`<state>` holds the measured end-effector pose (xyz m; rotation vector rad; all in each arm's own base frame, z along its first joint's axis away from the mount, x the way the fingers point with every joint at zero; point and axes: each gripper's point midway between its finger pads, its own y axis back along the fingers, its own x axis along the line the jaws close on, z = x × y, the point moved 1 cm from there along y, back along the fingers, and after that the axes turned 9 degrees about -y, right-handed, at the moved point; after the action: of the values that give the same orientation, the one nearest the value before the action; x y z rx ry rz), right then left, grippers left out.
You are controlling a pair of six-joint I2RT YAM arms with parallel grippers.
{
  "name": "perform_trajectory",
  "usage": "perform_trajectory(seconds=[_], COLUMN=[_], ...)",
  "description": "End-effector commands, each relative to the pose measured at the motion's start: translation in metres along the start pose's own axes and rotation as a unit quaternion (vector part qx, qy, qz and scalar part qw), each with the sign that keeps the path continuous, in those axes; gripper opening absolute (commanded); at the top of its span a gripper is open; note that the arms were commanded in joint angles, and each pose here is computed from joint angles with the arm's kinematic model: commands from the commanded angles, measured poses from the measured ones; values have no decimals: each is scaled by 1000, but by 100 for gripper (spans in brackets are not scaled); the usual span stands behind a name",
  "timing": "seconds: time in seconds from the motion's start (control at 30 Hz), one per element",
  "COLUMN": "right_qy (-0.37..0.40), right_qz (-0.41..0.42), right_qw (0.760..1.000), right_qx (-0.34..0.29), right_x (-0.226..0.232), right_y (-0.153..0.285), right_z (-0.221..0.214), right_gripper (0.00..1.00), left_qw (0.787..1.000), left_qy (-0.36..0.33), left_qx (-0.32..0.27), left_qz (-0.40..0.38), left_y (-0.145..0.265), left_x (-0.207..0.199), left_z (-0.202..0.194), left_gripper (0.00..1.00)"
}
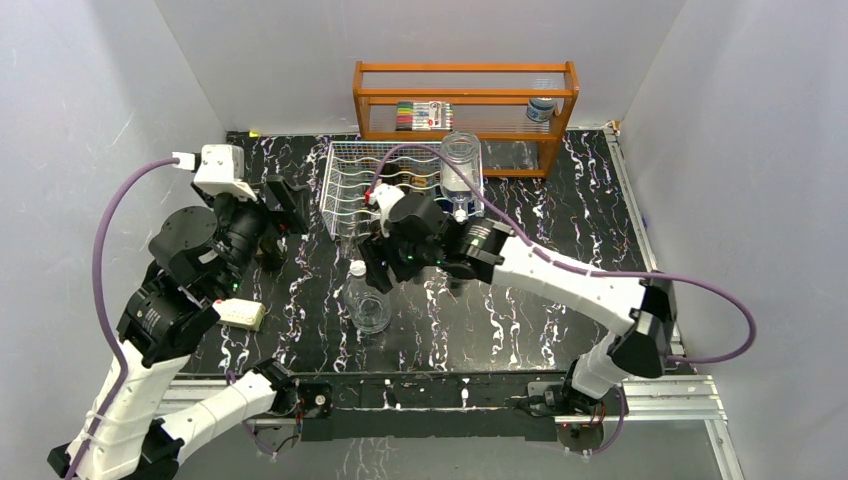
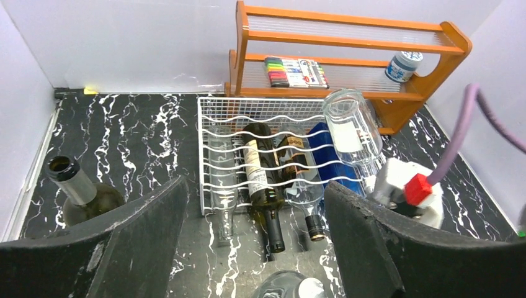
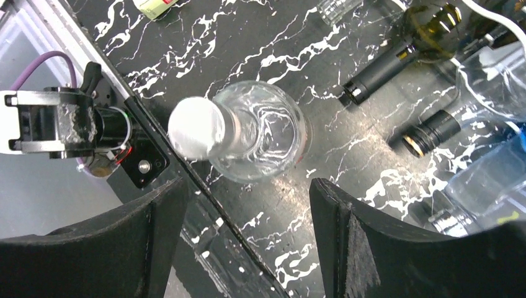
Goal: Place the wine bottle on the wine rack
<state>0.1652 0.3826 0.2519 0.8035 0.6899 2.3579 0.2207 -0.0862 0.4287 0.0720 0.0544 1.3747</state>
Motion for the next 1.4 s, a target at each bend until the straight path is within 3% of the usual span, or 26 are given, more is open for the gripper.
perform_trajectory(seconds=[0.0,0.33,0.4,0.53,0.73,1.07,1.37], right_qy=[17,33,34,27,12,-28,-60], right_qz=[7,11,3,-5,-5,-11,17], right_qw=[999,999,999,999,999,993,991], right_qx=[-39,-16,-8,-17,-45,-110,-119], right_x=[20,37,35,31,22,-15,-31], right_y=[-8,-46,-57,-57,-45,-14,16], right_z=[29,30,26,26,19,-18,-43], right_gripper=[82,77,69,43,24,15,13], left_qw=[999,999,999,999,998,974,953], left_qy=[10,6,7,11,27,44,67], left_qx=[-21,-12,-8,9,45,223,291], left_qz=[31,38,41,46,43,8,-50], left_y=[8,7,7,6,-2,-25,-40], left_x=[14,16,17,17,9,-31,-58], left_z=[14,10,7,-6,-35,-148,-193], left_gripper=[79,80,80,80,81,83,88])
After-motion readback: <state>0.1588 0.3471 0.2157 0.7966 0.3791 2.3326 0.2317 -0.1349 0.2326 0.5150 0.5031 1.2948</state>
